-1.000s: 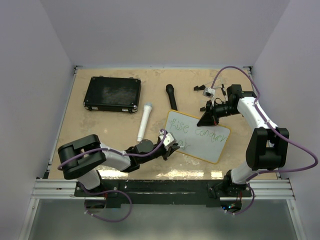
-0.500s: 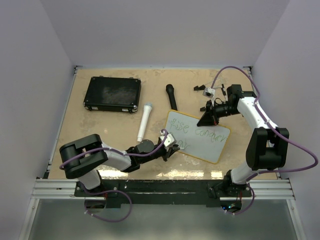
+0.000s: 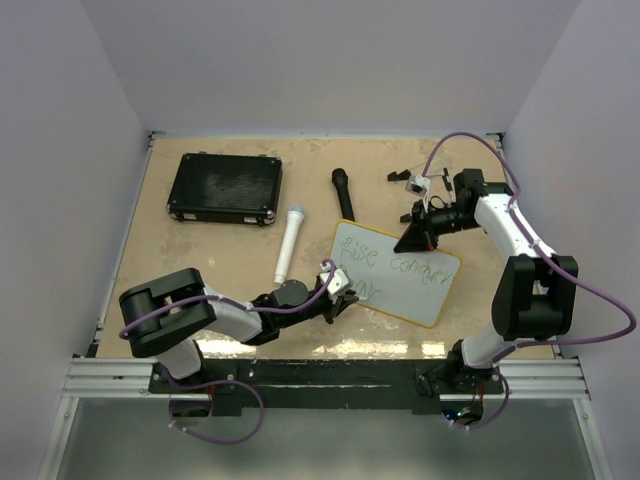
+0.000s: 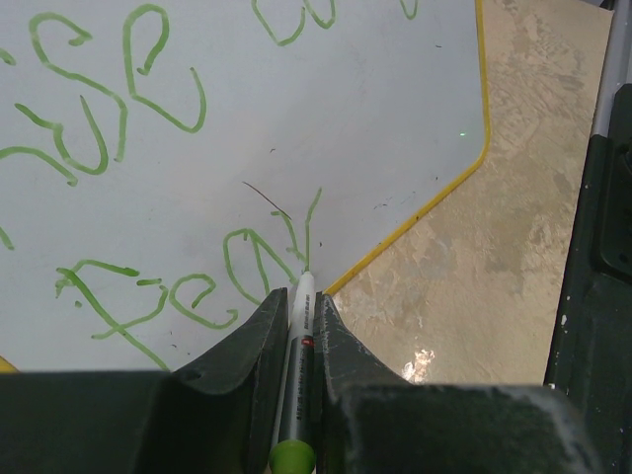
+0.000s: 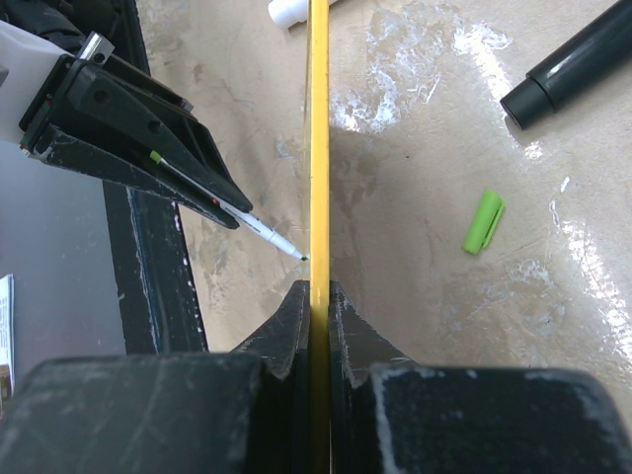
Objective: Write a sentence on the whiteboard
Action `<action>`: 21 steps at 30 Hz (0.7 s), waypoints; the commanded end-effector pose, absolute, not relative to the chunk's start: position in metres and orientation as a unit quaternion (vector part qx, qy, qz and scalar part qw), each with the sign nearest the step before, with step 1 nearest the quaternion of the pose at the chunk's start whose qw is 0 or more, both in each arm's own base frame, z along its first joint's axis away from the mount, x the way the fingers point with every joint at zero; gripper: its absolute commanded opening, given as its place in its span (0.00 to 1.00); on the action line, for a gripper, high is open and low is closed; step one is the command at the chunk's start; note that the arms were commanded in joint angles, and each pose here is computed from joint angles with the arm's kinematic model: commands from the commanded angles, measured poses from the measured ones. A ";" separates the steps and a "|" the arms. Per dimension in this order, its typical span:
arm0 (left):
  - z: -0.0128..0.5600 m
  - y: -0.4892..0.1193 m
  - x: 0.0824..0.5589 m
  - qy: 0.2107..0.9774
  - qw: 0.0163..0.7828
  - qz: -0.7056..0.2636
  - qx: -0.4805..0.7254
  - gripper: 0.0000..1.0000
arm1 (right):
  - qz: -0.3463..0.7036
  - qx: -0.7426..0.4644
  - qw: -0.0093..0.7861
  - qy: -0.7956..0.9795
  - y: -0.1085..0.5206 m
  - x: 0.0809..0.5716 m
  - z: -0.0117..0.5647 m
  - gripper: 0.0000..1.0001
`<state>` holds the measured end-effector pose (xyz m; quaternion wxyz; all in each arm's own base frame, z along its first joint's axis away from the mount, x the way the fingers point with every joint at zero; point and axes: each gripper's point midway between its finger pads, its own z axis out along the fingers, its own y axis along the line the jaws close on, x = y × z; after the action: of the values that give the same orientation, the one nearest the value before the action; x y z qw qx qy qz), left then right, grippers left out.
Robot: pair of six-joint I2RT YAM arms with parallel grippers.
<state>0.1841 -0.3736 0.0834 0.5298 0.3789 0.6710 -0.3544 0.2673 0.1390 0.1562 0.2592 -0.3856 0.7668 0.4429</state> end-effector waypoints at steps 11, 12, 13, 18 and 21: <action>0.100 -0.377 0.182 0.653 0.538 -0.373 0.381 0.00 | 0.419 -0.424 0.301 0.745 0.139 0.276 0.162 0.00; 0.103 -0.377 0.181 0.650 0.539 -0.375 0.382 0.00 | 0.419 -0.425 0.301 0.744 0.139 0.276 0.163 0.00; 0.110 -0.377 0.179 0.645 0.542 -0.379 0.383 0.00 | 0.419 -0.425 0.300 0.744 0.139 0.275 0.162 0.00; 0.133 -0.375 0.172 0.620 0.553 -0.393 0.395 0.00 | 0.418 -0.425 0.301 0.744 0.139 0.275 0.163 0.00; 0.140 -0.372 0.167 0.611 0.555 -0.399 0.399 0.00 | 0.418 -0.425 0.301 0.744 0.139 0.275 0.163 0.00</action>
<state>0.1738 -0.3739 0.1197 0.5411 0.3882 0.6404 -0.3826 0.2673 0.1390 0.1563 0.2593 -0.3856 0.7667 0.4430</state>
